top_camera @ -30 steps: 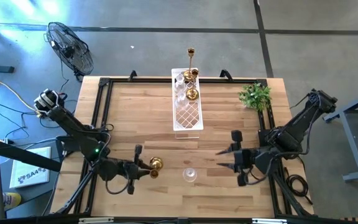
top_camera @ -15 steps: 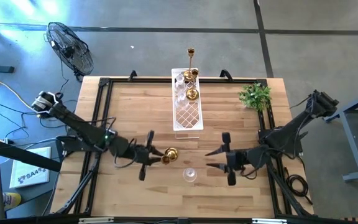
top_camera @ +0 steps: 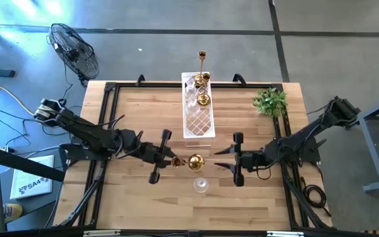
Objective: Pick & Place candle stick holders
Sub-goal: Put the gold candle holder on the shelf aligned with the other gold candle holders
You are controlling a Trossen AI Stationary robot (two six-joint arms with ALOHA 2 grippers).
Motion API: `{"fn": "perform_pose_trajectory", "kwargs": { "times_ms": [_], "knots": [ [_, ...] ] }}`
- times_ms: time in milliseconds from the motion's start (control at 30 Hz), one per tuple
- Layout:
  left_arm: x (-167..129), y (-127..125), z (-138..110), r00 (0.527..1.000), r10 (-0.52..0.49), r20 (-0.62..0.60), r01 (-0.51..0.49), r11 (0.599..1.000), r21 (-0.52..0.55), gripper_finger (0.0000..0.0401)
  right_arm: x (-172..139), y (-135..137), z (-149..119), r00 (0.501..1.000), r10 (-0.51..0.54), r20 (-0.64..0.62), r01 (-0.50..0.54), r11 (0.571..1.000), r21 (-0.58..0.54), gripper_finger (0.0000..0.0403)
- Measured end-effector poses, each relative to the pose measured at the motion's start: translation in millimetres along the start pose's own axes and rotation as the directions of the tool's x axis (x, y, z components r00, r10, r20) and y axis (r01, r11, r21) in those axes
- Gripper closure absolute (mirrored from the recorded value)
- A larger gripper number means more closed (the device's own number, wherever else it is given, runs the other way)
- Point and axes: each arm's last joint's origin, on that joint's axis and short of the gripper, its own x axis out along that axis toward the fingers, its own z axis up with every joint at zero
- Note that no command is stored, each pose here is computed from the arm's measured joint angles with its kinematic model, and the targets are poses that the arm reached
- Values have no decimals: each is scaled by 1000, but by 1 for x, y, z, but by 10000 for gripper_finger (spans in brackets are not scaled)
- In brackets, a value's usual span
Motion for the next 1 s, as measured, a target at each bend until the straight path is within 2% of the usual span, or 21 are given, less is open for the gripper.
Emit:
{"fn": "perform_pose_trajectory", "kwargs": {
  "times_ms": [133,467,667,1000],
  "knots": [
    [6,8,-8,1000,24,15,-24,1000,3,398,6,-4,5,999,37,37,-38,999,8,254],
    [13,22,-22,999,36,14,-36,999,3,398,38,-4,3,1000,3,-5,-3,1000,-8,254],
    [13,21,-22,1000,22,16,-22,1000,-1,398,56,-8,4,999,-37,-18,37,999,-10,254],
    [13,20,-23,1000,1,14,-1,1000,-1,398,70,-15,1,1000,3,-21,-2,1000,16,254]
  ]
}}
